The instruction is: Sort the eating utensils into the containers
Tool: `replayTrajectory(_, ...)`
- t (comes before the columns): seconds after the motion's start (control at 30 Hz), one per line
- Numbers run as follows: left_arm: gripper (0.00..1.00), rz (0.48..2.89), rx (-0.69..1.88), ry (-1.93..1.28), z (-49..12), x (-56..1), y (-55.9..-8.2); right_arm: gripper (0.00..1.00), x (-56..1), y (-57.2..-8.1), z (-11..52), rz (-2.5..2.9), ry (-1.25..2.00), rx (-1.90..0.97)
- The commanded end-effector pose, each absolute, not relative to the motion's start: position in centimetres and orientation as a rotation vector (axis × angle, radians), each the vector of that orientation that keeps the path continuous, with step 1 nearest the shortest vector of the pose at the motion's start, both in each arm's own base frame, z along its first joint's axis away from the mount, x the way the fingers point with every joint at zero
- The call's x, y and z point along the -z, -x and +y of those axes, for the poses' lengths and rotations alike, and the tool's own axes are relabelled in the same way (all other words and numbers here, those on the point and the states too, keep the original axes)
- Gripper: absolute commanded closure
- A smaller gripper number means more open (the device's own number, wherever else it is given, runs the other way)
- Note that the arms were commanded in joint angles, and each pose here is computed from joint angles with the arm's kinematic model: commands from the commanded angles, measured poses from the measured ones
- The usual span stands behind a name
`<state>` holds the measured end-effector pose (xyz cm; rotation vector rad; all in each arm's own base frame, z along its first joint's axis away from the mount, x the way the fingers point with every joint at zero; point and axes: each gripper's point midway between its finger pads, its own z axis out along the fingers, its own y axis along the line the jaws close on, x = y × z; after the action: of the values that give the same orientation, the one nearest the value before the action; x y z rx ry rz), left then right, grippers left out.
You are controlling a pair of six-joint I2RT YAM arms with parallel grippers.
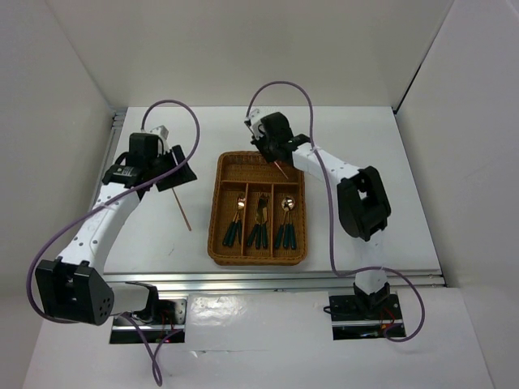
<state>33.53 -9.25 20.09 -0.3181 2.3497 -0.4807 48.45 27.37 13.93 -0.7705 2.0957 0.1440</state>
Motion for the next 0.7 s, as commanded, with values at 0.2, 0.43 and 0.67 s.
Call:
replayTrajectory(0.2,0.3,2.36,0.438,0.373,-6.3,-18.6,-34.0,0.92,-13.2,-49.7,28.3,1.972,1.043,0.052)
replayTrajectory(0.43,0.33,2.374,0.429,0.396,-5.5,-17.8,-34.5,0.92,-12.2,-48.0,30.1,1.917,1.147,0.027)
replayTrajectory(0.67,0.33,2.389,0.422,0.412,-5.2,-17.2,-34.4,0.89,-11.9,-46.7,30.7,1.887,1.138,0.027)
